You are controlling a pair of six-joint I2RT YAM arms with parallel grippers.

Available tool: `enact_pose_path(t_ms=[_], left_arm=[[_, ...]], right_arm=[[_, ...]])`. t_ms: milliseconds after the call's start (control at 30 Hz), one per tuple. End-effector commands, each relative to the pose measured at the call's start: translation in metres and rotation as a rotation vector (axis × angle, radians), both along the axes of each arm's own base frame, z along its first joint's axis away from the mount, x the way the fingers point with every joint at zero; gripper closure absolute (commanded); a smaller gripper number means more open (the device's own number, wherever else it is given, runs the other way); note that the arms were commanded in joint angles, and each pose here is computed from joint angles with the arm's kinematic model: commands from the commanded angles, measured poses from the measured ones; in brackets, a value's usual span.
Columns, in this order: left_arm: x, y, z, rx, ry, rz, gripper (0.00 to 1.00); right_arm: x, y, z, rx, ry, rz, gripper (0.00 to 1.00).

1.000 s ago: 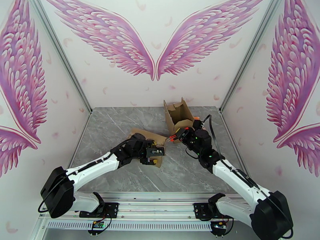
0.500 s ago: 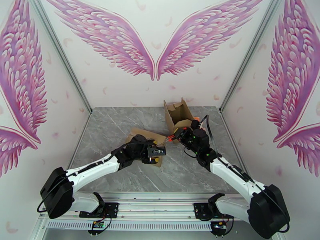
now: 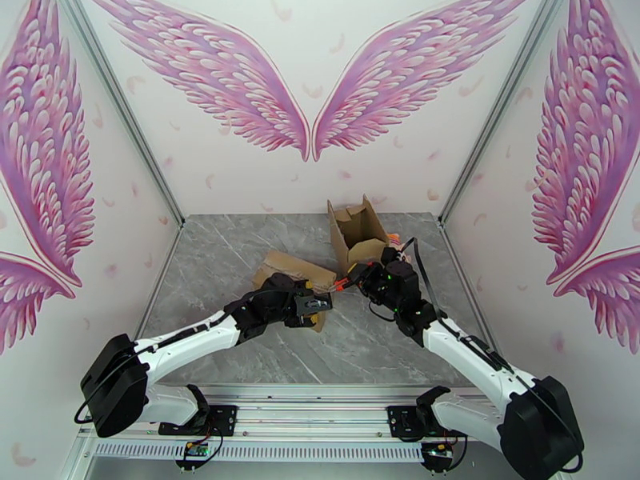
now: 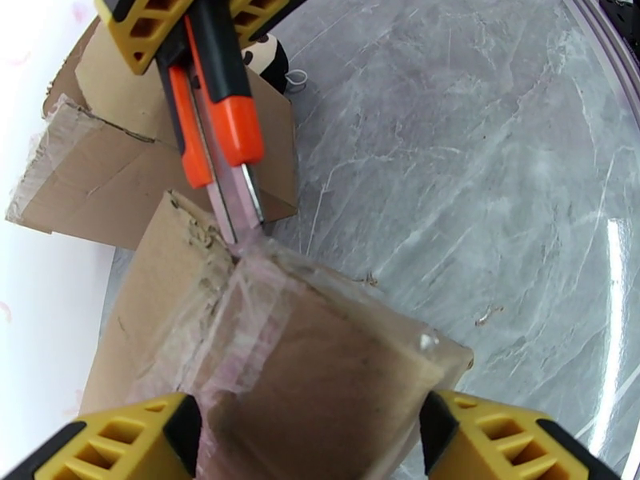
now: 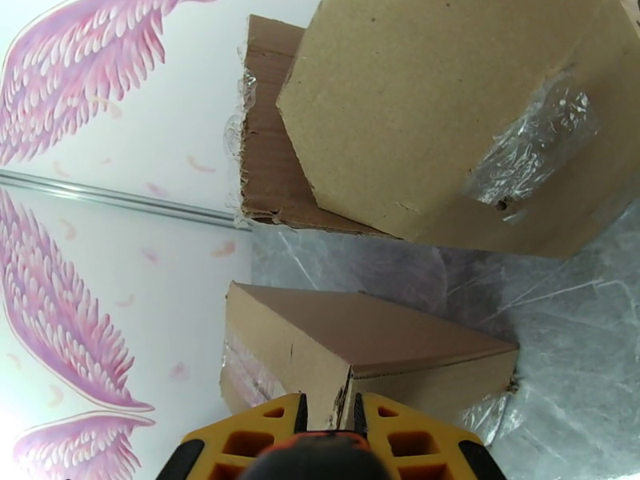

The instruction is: Unpack the express box

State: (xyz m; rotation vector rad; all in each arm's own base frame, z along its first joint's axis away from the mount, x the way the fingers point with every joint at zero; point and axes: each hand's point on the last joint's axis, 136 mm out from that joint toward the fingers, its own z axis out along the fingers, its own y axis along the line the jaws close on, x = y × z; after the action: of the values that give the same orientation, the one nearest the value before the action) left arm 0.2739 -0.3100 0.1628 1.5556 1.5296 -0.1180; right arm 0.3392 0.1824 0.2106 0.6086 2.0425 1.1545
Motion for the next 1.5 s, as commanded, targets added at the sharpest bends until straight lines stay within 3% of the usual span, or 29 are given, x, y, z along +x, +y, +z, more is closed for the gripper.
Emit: enact_pose_path(t_ms=[0,200,1033,1200,1467], left_arm=[[0.013,0.007,0.005,0.005,-0.05,0.05,0.23],[0.014,0.011,-0.002,0.018,-0.036,0.009,0.23],[0.044,0.048,-0.022,0.097,0.034,-0.029,0.23],[0.048,0.051,-0.026,0.108,0.036,-0.022,0.23],[0.047,0.047,-0.03,0.11,0.044,-0.031,0.23]], right_arm=[[-0.019,0.018,-0.026,0.053,0.115,0.108,1.0],[-0.02,0.02,-0.029,0.141,0.127,0.115,1.0],[-0.038,0.035,-0.017,0.26,0.151,0.487,1.0],[-0.04,0.036,-0.016,0.291,0.174,0.512,1.0],[-0.039,0.031,-0.026,0.369,0.301,0.431,1.0]])
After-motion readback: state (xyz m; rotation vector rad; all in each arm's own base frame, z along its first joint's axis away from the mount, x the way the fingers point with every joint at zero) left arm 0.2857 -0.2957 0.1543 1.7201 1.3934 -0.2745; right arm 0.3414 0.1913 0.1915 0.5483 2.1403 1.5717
